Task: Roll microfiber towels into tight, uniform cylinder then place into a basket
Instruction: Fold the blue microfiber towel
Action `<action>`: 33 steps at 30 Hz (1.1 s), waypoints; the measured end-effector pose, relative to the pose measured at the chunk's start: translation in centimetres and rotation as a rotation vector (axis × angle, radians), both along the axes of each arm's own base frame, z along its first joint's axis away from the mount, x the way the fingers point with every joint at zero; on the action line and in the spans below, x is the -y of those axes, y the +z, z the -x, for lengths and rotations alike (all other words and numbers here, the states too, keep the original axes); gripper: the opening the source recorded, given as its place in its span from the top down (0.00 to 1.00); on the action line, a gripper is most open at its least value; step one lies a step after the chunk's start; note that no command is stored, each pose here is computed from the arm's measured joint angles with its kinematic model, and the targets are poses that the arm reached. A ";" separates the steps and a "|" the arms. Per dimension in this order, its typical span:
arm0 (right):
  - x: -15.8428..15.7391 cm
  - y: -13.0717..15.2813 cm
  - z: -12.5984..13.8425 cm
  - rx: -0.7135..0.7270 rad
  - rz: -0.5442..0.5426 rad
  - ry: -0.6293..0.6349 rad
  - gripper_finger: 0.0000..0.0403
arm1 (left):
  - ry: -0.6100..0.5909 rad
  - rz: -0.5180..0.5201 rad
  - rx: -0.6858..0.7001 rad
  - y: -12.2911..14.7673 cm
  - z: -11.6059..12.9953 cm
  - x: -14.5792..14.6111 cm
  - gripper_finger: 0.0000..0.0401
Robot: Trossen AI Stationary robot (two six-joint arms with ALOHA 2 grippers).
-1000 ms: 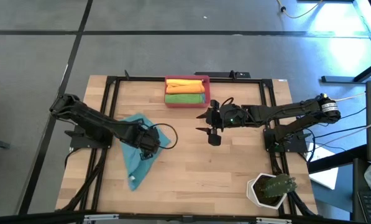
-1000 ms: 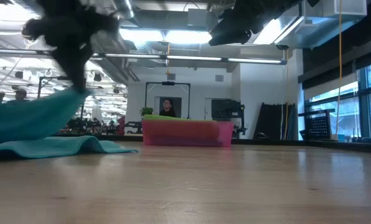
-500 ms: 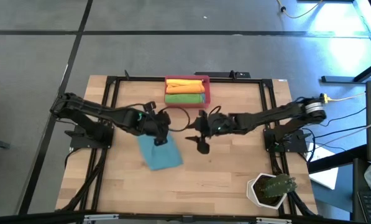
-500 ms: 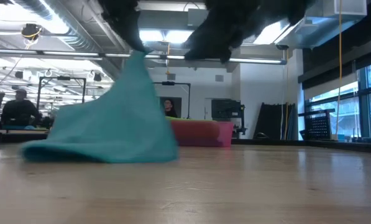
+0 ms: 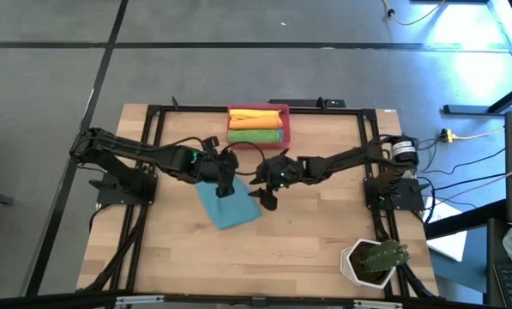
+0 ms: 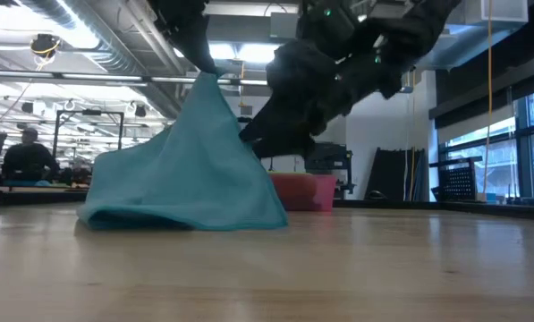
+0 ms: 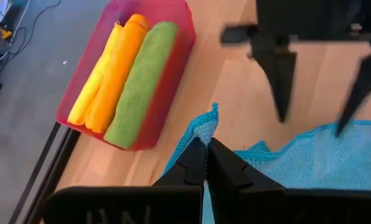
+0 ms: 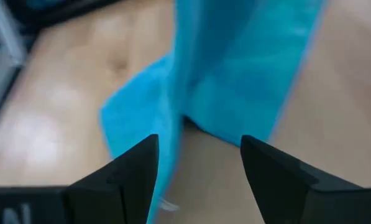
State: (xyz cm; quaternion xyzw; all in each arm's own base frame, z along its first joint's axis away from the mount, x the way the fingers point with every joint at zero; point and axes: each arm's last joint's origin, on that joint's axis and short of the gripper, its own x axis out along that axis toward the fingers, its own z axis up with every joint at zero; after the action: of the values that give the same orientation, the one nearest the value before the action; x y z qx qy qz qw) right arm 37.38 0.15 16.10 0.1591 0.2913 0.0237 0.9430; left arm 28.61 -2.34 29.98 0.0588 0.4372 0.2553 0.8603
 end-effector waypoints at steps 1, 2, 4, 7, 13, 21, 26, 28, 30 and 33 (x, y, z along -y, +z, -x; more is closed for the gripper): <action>-0.1 -0.4 -0.2 0.001 -0.030 0.021 0.43 | 0.000 0.000 0.000 0.0 0.0 0.0 1.00; -0.2 -0.9 -0.2 -0.013 -0.053 0.042 0.43 | 0.002 -0.001 0.000 0.0 0.0 -0.1 1.00; -0.7 -1.8 -0.4 -0.038 -0.071 0.064 0.43 | 0.010 -0.002 0.001 0.0 0.0 -0.3 1.00; -1.6 -3.4 -0.4 -0.091 -0.087 0.081 0.43 | 0.014 -0.010 -0.005 0.0 0.0 -0.6 1.00; -3.4 -4.7 -0.3 -0.137 -0.087 0.134 0.45 | 0.028 -0.016 -0.010 0.0 -0.1 -1.3 1.00; -3.8 -4.3 -0.2 -0.117 -0.026 0.188 0.85 | 0.024 -0.031 -0.016 0.2 0.0 -1.7 1.00; -2.4 -3.1 0.2 -0.120 -0.005 0.171 0.97 | 0.024 -0.066 0.032 2.3 0.1 -1.8 1.00; -1.8 -1.8 0.6 -0.125 0.008 0.163 0.98 | 0.016 -0.084 0.062 3.6 0.2 -1.8 1.00; -1.3 0.0 1.4 -0.120 0.043 0.149 0.99 | 0.014 -0.109 0.099 4.9 0.2 -1.8 1.00; -0.5 3.4 2.8 -0.100 0.117 0.094 0.98 | 0.025 -0.153 0.125 6.5 0.2 -2.2 1.00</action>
State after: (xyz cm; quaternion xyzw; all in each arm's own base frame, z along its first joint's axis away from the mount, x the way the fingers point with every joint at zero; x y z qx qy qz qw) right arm 34.54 0.60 19.52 0.0912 0.3459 0.0428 0.9329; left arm 28.38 -0.13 36.46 0.1029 0.3625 0.3018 0.8757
